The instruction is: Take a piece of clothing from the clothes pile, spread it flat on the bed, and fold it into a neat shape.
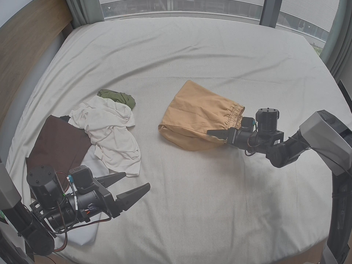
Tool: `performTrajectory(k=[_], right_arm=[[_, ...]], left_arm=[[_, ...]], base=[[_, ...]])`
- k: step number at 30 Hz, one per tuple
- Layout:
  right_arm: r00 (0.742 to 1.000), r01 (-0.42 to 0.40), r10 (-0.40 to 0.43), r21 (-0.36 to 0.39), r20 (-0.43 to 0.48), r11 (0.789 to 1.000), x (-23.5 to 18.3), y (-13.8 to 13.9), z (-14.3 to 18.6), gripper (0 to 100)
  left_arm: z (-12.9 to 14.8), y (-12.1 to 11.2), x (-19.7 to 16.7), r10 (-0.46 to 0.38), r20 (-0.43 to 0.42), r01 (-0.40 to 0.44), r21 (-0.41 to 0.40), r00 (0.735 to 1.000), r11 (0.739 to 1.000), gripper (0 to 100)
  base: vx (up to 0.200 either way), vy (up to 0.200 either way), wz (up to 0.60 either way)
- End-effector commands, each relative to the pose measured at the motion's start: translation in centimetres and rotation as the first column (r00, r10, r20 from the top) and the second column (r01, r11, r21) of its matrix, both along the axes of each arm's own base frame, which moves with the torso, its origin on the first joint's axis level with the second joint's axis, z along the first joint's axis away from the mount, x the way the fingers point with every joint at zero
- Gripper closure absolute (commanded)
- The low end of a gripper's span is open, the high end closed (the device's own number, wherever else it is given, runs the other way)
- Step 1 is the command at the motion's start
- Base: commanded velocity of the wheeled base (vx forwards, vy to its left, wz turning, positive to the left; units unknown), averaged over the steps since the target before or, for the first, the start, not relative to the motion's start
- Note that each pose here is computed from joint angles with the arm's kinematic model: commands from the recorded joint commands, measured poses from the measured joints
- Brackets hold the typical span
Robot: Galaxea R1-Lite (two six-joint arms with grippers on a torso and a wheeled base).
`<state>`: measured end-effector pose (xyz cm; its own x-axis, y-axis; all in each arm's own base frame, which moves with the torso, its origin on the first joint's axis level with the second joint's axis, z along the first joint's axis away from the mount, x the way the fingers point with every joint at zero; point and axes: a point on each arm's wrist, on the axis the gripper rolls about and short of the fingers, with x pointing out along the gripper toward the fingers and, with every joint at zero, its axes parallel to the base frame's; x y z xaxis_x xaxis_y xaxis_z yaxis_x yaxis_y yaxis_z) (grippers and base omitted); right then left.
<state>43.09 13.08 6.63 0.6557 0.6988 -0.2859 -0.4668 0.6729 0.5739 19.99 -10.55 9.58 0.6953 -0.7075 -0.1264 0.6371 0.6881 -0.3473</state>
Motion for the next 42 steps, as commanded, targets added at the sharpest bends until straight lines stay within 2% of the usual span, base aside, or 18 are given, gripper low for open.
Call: performTrajectory(k=[1, 3, 4, 6, 7, 10, 15, 25, 33, 37, 42], right_arm=[[1.0, 0.009, -0.009, -0.031, -0.003, 0.999, -3.1, -1.4, 1.7, 0], [1.0, 0.016, -0.016, -0.032, 0.015, 0.999, -4.3, -2.1, 2.5, 0], [0.997, 0.026, -0.025, -0.017, 0.074, 1.0, -5.4, -2.8, 4.1, 0], [0.996, 0.028, -0.027, -0.015, 0.08, 0.999, -5.5, -2.9, 4.2, 0], [0.981, 0.044, -0.045, 0.014, 0.187, 0.999, -6.9, -3.9, 7.0, 0], [0.964, 0.039, -0.047, 0.037, 0.262, 0.999, -8.0, -4.3, 9.8, 0], [0.956, 0.006, -0.027, 0.072, 0.293, 0.997, -7.9, -3.9, 11.5, 0], [0.98, -0.03, 0.019, 0.053, 0.197, 0.998, -1.6, -0.2, 6.3, 0], [0.99, -0.055, 0.05, 0.035, 0.13, 0.998, 0.0, 1.7, 3.3, 0], [0.998, -0.041, 0.04, 0.001, 0.056, 0.999, 0.4, 2.2, -0.4, 0], [0.999, -0.044, 0.045, -0.012, 0.022, 0.999, 0.5, 2.9, -2.4, 0]], left_arm=[[0.0, 0.0, 0.0, 0.0, 0.002, 0.0, -0.001, 1.0, 1.0, 0], [0.1, 0.0, 0.1, 0.0, 0.004, 0.0, -0.002, 1.0, 1.0, 0], [0.0, 0.0, 0.1, 0.0, 0.001, 0.0, -0.002, 1.0, 1.0, 0], [0.1, 0.0, 0.1, 0.0, 0.004, 0.0, -0.002, 1.0, 1.0, 0], [0.0, 0.0, 0.1, 0.001, 0.001, -0.001, -0.002, 1.0, 1.0, 0], [0.1, 0.0, 0.1, 0.0, 0.005, 0.0, -0.005, 1.0, 1.0, 0], [0.1, 0.1, 0.1, 0.005, 0.0, -0.005, -0.007, 1.0, 1.0, 0], [0.1, 0.2, 0.2, 0.007, 0.002, -0.007, -0.01, 1.0, 1.0, 0], [0.1, 0.3, 0.2, 0.01, 0.002, -0.01, -0.008, 1.0, 1.0, 0], [0.3, 0.4, 0.2, 0.012, 0.006, -0.011, -0.012, 1.0, 1.0, 0], [0.2, 0.4, 0.2, 0.012, 0.005, -0.011, -0.011, 1.0, 1.0, 0]], base=[[0.0, 0.0, 0.0], [0.0, 0.0, 0.0], [0.0, 0.0, 0.0], [0.0, 0.0, 0.0], [0.0, 0.0, 0.0], [0.0, 0.0, 0.0], [0.0, 0.0, 0.0], [0.0, 0.0, 0.0], [0.0, 0.0, 0.0], [0.0, 0.0, 0.0], [0.0, 0.0, 0.0]])
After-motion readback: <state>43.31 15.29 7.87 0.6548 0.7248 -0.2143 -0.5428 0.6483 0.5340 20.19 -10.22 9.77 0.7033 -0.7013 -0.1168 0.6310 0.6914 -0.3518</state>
